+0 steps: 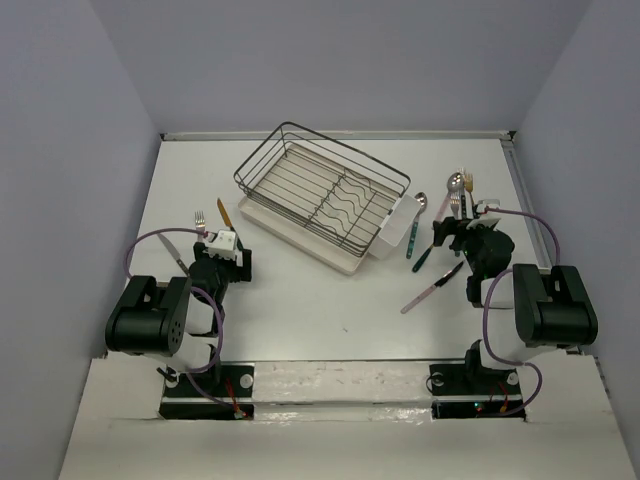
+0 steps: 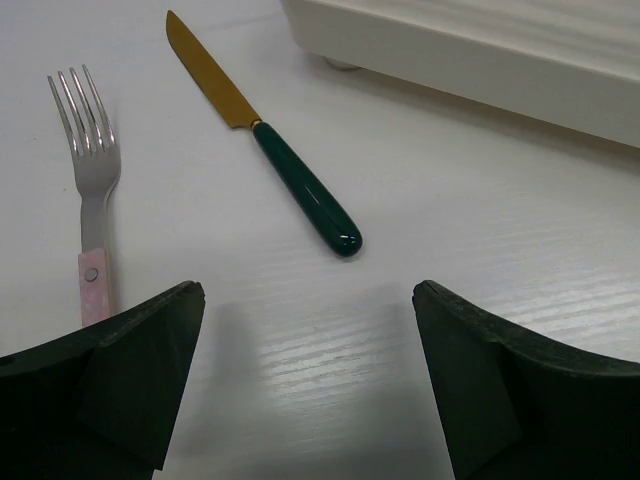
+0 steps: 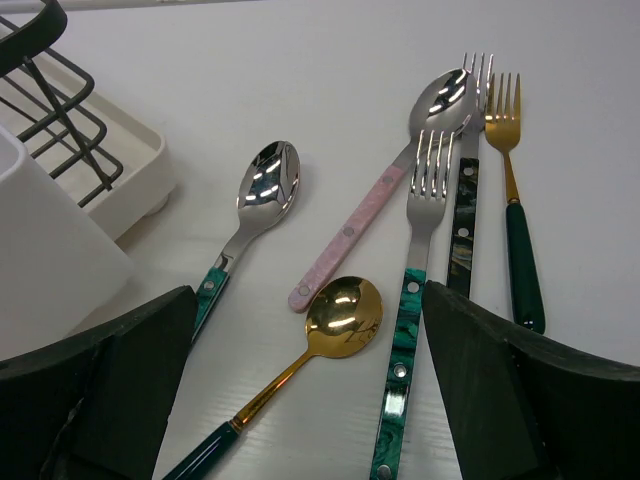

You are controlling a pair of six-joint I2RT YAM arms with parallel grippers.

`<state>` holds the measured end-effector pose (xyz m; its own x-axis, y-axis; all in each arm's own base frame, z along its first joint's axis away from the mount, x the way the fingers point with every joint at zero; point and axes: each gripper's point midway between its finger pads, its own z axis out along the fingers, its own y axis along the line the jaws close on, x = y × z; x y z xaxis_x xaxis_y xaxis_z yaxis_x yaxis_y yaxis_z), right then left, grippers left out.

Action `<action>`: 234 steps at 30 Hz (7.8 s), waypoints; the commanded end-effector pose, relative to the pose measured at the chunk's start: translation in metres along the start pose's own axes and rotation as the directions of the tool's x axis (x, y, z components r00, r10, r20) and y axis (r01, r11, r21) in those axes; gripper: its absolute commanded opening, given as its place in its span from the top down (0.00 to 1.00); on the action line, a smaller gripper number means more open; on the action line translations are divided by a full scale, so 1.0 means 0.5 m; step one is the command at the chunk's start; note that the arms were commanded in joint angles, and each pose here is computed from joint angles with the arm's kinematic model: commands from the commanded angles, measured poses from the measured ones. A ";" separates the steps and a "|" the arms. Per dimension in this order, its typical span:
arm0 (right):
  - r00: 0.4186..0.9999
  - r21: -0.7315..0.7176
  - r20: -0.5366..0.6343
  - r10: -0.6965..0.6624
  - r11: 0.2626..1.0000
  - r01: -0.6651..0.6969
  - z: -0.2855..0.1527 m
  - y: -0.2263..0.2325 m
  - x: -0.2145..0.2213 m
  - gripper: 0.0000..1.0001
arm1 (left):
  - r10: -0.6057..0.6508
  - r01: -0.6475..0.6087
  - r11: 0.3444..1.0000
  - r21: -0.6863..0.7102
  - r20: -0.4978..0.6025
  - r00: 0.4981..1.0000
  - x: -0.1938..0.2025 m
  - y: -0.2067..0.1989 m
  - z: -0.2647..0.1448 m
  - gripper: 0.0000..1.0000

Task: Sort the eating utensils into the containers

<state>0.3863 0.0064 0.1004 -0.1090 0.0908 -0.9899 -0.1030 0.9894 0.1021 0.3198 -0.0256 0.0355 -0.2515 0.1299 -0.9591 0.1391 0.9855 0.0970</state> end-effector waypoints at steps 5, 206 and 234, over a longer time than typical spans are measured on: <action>0.999 0.092 0.041 0.015 0.996 -0.019 0.027 -0.031 -0.085 0.00 | 0.081 -0.026 0.995 -0.098 0.611 0.787 -0.296 0.025 -0.101 0.01; 0.558 0.378 -0.760 0.334 0.925 -0.039 0.096 -0.118 0.044 0.58 | -0.187 -0.123 0.916 0.381 0.679 0.710 -0.651 -0.398 -0.076 0.11; 0.392 0.364 -0.867 0.308 0.928 0.075 0.077 -0.119 0.174 0.83 | -0.170 -0.104 0.925 0.365 0.643 0.746 -0.602 -0.368 -0.064 0.11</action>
<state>0.4410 -0.0441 0.0233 -0.8951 0.2617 -0.3610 0.2754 0.9612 0.0140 0.3452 -0.2544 0.2954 0.3414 -0.1111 -0.9333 0.5322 0.8413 0.0945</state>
